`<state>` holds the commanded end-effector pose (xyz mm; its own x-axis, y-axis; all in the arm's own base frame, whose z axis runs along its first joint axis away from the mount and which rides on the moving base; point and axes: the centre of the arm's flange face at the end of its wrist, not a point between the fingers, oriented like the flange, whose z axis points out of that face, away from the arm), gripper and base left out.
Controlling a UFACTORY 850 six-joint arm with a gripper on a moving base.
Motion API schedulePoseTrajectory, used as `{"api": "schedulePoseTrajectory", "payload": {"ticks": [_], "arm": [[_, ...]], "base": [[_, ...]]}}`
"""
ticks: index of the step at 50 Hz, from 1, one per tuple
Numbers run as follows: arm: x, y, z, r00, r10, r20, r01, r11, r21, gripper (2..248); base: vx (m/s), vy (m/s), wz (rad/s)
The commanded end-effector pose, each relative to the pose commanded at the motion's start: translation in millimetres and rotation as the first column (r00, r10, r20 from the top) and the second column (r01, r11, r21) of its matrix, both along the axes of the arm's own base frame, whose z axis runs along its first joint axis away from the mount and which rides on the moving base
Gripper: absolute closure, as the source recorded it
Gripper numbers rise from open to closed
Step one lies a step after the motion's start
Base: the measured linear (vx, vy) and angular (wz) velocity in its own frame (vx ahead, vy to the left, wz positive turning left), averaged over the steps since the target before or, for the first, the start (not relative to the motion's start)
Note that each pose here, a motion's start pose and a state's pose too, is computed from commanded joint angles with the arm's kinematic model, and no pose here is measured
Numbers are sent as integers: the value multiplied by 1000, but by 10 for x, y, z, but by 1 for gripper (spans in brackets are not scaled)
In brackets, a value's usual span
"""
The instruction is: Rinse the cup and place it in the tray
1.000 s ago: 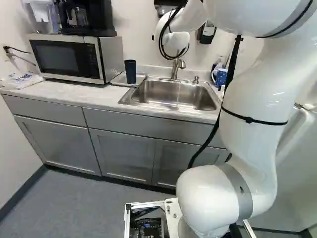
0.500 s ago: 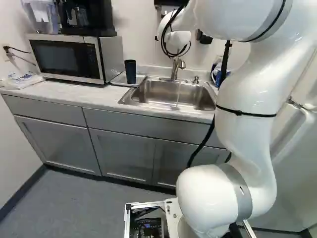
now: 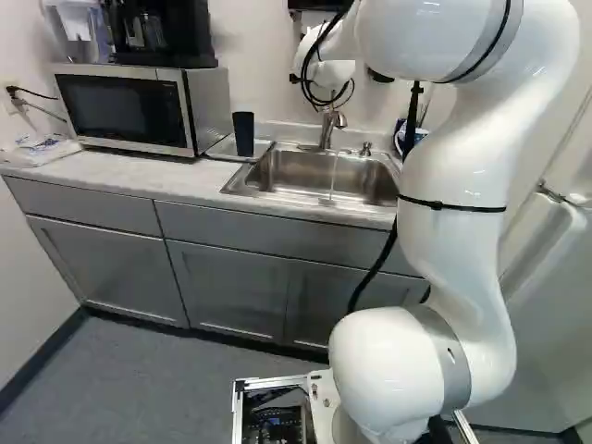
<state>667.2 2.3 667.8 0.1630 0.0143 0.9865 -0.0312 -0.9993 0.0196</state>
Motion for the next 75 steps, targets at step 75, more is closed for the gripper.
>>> {"api": "schedulePoseTrajectory", "payload": {"ticks": [75], "arm": [[-103,-41,-72,995,5,-95,-4,1000,6,3]], "base": [[0,0,0]]}}
